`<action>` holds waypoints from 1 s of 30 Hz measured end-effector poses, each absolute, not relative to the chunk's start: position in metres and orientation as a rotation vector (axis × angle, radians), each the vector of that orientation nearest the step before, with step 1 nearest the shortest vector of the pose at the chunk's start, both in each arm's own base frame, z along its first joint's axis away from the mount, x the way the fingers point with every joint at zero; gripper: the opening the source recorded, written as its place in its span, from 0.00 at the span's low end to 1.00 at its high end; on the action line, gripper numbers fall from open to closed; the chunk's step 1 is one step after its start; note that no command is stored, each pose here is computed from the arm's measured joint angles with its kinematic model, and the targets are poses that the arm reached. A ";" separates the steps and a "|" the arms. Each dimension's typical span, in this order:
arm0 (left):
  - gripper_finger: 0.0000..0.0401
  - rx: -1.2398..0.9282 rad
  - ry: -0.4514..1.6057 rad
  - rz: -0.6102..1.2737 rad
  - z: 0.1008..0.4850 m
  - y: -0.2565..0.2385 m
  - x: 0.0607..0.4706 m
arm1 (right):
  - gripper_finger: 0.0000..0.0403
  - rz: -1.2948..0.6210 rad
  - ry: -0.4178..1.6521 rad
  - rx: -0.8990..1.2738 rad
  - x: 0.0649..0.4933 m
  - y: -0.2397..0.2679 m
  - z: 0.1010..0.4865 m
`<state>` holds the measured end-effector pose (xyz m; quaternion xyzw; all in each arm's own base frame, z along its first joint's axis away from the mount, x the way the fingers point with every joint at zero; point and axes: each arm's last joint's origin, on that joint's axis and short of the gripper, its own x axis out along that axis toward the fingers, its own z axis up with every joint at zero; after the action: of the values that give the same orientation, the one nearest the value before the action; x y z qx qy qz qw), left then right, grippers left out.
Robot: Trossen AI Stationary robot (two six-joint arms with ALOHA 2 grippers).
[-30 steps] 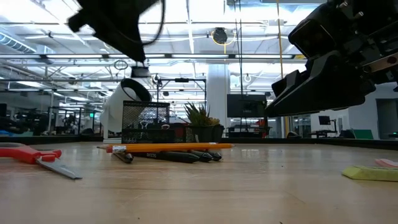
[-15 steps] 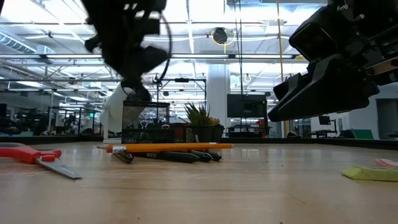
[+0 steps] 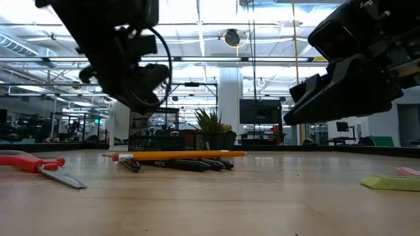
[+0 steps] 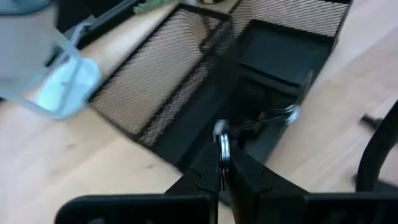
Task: Pick and place office supplies into organizer
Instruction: Put the black binder clip into the black desk organizer, then put the yellow eraser into the black desk organizer
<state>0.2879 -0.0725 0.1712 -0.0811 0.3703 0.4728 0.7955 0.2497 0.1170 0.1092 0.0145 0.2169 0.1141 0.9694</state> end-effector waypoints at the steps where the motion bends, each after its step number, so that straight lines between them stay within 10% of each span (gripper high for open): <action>1: 0.04 -0.171 0.792 1.011 0.173 -0.072 0.288 | 0.17 0.230 0.440 0.028 0.250 0.117 0.109; 30: 0.15 -0.293 0.755 0.973 0.159 -0.062 0.292 | 0.17 0.234 0.447 0.030 0.249 0.118 0.108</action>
<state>0.2924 -0.0616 0.1595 -0.1368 0.3529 0.4545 0.8063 0.2489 0.1175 0.1084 0.0147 0.2214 0.1160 0.9682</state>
